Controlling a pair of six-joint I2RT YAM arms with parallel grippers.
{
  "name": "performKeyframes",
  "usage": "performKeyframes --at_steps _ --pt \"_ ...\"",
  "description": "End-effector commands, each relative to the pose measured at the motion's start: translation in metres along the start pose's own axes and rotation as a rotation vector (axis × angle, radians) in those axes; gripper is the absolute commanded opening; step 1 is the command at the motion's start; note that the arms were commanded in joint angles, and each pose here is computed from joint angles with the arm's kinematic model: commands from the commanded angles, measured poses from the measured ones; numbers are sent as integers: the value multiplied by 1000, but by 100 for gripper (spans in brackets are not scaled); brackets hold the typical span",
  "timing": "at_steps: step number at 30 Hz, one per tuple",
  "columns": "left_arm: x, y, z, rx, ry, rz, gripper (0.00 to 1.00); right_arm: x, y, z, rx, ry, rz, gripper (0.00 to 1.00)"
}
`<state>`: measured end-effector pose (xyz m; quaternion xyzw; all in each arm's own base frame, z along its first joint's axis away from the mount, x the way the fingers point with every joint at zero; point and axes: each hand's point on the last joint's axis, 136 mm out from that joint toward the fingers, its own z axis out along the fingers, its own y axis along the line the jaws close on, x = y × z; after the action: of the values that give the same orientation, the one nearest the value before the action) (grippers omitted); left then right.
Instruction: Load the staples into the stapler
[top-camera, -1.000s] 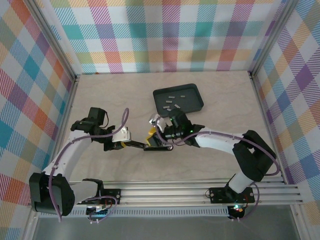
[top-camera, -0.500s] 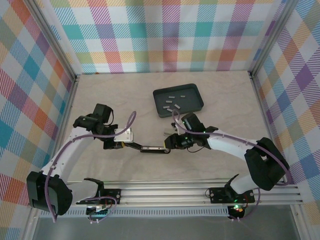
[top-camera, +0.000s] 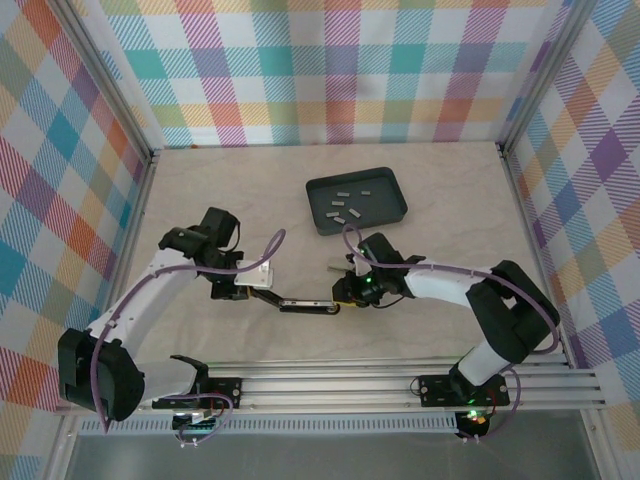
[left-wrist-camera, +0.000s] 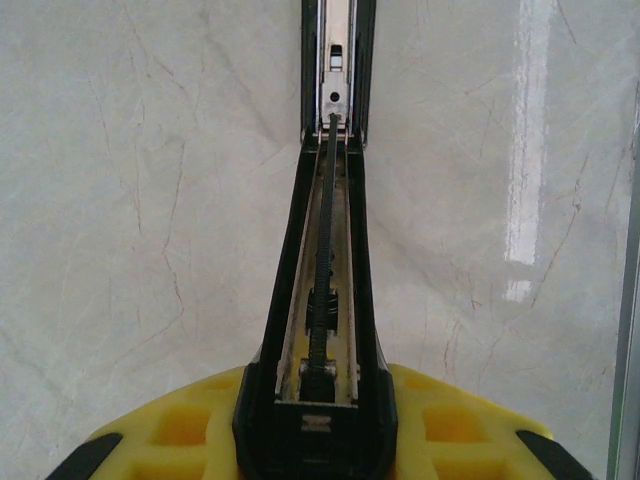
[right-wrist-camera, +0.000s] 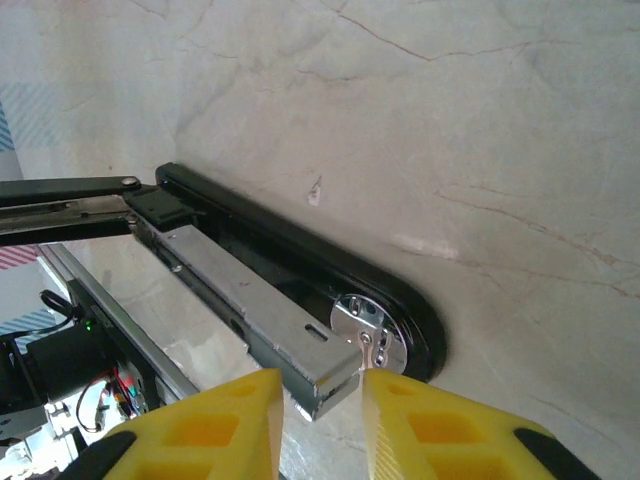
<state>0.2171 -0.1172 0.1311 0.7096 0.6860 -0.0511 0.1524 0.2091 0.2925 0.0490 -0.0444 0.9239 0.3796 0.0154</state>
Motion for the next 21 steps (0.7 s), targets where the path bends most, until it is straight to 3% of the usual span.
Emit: performKeyframes --at_steps 1,10,21 --pt "-8 6 -7 -11 5 -31 9 3 -2 6 -23 20 22 24" --pt "-24 9 -8 -26 12 -6 10 9 -12 14 -9 43 32 16" --pt "-79 14 -8 -38 -39 99 11 6 -8 21 -41 36 18 13"
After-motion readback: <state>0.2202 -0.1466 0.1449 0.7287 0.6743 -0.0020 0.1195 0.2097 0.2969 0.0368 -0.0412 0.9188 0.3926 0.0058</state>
